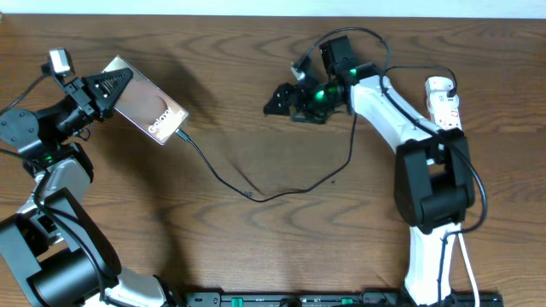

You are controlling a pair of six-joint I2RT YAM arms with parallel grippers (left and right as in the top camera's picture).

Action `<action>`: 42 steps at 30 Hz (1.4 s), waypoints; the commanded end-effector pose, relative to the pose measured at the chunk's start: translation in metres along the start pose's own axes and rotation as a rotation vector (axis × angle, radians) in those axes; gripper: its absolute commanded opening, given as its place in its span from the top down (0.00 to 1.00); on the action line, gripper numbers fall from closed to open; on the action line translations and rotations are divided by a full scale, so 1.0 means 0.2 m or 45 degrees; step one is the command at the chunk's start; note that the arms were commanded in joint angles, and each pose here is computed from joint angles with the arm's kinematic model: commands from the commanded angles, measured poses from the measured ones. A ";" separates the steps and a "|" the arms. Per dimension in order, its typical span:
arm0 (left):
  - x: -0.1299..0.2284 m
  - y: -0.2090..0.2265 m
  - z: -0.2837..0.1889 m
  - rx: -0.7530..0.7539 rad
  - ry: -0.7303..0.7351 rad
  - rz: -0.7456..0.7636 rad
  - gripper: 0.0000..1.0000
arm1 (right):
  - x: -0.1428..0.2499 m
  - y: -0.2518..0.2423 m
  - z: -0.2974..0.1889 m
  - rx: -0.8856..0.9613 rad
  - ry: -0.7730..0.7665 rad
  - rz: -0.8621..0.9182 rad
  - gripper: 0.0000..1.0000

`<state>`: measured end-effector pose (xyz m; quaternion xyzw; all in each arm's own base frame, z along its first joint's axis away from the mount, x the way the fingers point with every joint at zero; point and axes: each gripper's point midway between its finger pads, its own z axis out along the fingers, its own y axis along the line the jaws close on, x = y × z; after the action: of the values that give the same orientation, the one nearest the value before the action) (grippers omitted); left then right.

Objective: Plug charger to phone and switch on socket
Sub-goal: 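Open the right gripper and pull it up away from the phone, then lower the phone with the left gripper onto the table at left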

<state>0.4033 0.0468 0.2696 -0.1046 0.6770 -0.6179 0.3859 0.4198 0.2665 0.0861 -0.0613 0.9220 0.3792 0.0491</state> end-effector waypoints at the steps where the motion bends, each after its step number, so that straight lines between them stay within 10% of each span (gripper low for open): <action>1: -0.02 -0.01 -0.01 -0.011 0.003 0.082 0.93 | -0.16 -0.04 -0.33 0.469 -0.278 -0.167 0.01; 10: 0.09 0.39 -0.04 -0.237 -0.055 -0.160 0.93 | -0.09 0.03 -0.49 0.729 -0.366 -0.194 0.04; 23: 0.41 1.05 -0.44 -1.231 -0.229 -0.594 0.93 | -0.01 0.04 -0.44 0.773 -0.311 -0.186 0.03; 42: 0.60 1.11 -0.47 -1.469 -0.122 -0.631 0.93 | 0.00 0.05 -0.43 0.771 -0.307 -0.181 0.01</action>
<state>0.3364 0.0892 0.0137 -0.4921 0.8226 -0.2518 0.1334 0.4149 0.2103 0.1541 -0.0667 0.9735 0.0924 0.1985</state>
